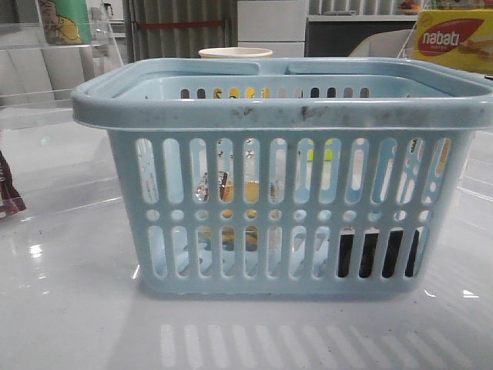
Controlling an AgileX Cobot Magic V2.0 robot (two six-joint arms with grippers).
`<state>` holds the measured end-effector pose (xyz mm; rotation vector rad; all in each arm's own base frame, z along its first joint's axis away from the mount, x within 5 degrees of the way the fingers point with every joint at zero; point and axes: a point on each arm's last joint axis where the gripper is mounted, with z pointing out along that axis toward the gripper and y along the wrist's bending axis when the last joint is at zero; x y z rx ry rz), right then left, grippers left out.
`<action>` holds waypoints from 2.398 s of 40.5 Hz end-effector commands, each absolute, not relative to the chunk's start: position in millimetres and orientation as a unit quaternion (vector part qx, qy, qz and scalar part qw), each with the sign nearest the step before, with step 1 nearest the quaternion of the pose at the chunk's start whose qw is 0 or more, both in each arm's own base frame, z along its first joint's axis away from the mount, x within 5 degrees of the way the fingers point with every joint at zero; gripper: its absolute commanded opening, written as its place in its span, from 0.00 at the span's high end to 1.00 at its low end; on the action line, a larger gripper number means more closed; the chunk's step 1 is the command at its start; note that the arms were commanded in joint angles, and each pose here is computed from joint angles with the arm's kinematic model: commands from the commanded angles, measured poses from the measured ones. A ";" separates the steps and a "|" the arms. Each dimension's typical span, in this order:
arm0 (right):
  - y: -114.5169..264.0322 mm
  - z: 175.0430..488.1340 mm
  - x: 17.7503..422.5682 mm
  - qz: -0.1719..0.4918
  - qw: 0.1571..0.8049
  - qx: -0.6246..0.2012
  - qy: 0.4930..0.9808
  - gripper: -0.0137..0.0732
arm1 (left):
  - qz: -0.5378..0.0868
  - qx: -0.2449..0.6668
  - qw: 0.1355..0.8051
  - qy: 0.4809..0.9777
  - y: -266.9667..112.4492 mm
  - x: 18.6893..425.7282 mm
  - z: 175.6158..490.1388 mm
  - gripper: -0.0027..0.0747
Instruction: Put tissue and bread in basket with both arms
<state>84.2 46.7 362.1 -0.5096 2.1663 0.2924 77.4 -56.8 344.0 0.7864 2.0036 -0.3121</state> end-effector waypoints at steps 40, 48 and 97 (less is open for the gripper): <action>46.6 372.4 86.8 0.119 0.469 -0.202 0.851 0.78 | -0.038 0.105 0.679 0.725 -12.6 59.1 290.0 0.85; 46.6 372.4 86.8 0.119 0.469 -0.202 0.851 0.78 | -0.010 0.050 0.721 0.691 -5.2 53.9 248.5 0.85; 46.4 371.6 86.4 0.117 0.465 -0.203 0.854 0.78 | 0.001 0.029 0.770 0.638 -2.0 53.7 218.0 0.85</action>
